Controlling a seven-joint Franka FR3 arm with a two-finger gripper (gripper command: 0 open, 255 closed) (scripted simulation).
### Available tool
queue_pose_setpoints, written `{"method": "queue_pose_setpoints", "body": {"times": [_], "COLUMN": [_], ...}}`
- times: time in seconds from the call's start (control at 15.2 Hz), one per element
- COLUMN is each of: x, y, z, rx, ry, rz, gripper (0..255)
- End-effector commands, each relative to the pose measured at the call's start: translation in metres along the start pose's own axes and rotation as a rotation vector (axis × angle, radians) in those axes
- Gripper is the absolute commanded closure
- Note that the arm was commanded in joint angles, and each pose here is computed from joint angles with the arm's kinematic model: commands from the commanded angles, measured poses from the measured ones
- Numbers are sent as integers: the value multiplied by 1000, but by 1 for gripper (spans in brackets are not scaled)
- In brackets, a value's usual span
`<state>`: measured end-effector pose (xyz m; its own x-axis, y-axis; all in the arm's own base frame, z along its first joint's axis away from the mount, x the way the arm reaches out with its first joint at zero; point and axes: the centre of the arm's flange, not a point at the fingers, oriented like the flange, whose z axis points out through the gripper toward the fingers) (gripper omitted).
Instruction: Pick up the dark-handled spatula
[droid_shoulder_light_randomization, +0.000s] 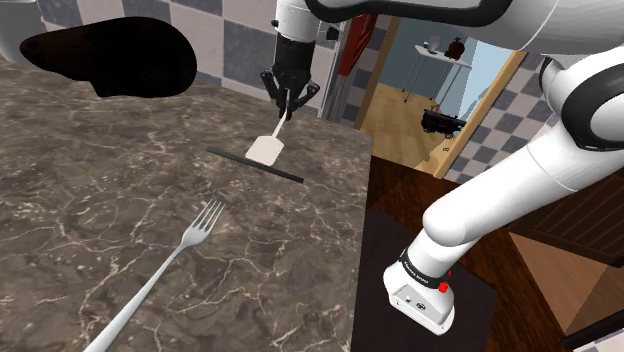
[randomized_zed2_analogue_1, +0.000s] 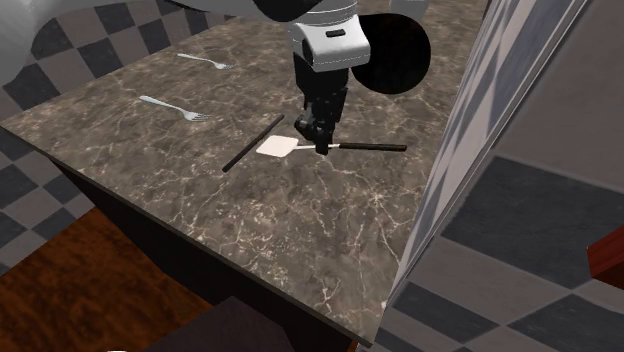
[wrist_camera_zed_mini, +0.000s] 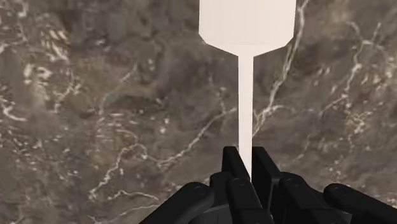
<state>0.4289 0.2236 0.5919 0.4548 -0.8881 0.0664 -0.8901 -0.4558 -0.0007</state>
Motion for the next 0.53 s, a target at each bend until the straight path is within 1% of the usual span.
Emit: {"method": "queue_pose_setpoints", "body": {"times": [0.0,0.33,0.46], "x": [1,3,3], "y": [0,0,0], "z": [-10,-36,-37], "rx": [0,0,0], "ry": [0,0,0], "rz": [0,0,0], "gripper": [255,255,255]}}
